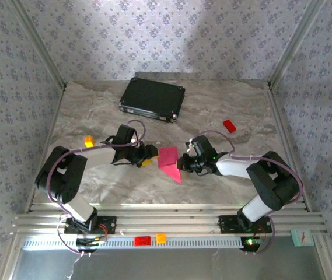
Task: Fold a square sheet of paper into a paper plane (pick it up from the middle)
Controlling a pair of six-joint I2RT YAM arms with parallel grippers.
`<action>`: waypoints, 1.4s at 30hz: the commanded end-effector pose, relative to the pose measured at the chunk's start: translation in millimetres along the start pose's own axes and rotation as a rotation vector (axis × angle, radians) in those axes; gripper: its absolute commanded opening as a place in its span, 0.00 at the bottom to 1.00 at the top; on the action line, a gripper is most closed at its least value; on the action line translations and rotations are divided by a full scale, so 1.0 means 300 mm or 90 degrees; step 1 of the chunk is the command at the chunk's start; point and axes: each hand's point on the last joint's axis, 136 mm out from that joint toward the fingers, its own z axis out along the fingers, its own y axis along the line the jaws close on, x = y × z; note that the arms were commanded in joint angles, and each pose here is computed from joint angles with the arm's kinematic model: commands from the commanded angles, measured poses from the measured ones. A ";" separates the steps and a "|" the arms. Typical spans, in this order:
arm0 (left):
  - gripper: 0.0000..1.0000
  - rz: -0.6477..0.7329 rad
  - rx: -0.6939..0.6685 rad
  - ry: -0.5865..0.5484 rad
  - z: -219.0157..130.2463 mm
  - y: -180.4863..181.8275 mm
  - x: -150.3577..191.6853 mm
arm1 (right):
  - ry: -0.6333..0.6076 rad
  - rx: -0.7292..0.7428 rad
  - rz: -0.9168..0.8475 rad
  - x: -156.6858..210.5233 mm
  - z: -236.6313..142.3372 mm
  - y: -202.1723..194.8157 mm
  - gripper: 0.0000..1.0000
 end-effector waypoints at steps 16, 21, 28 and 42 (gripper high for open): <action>0.67 0.020 0.054 0.052 0.051 -0.081 -0.036 | -0.037 -0.087 0.029 -0.017 -0.036 -0.001 0.06; 0.66 0.019 0.059 0.062 0.079 -0.093 -0.038 | -0.040 -0.086 0.035 -0.016 -0.039 -0.014 0.06; 0.56 0.028 0.066 0.072 0.117 -0.116 -0.039 | -0.044 -0.088 0.040 -0.018 -0.043 -0.024 0.07; 0.15 0.023 0.052 0.041 0.136 -0.122 -0.068 | -0.066 -0.060 0.032 -0.035 -0.070 -0.029 0.29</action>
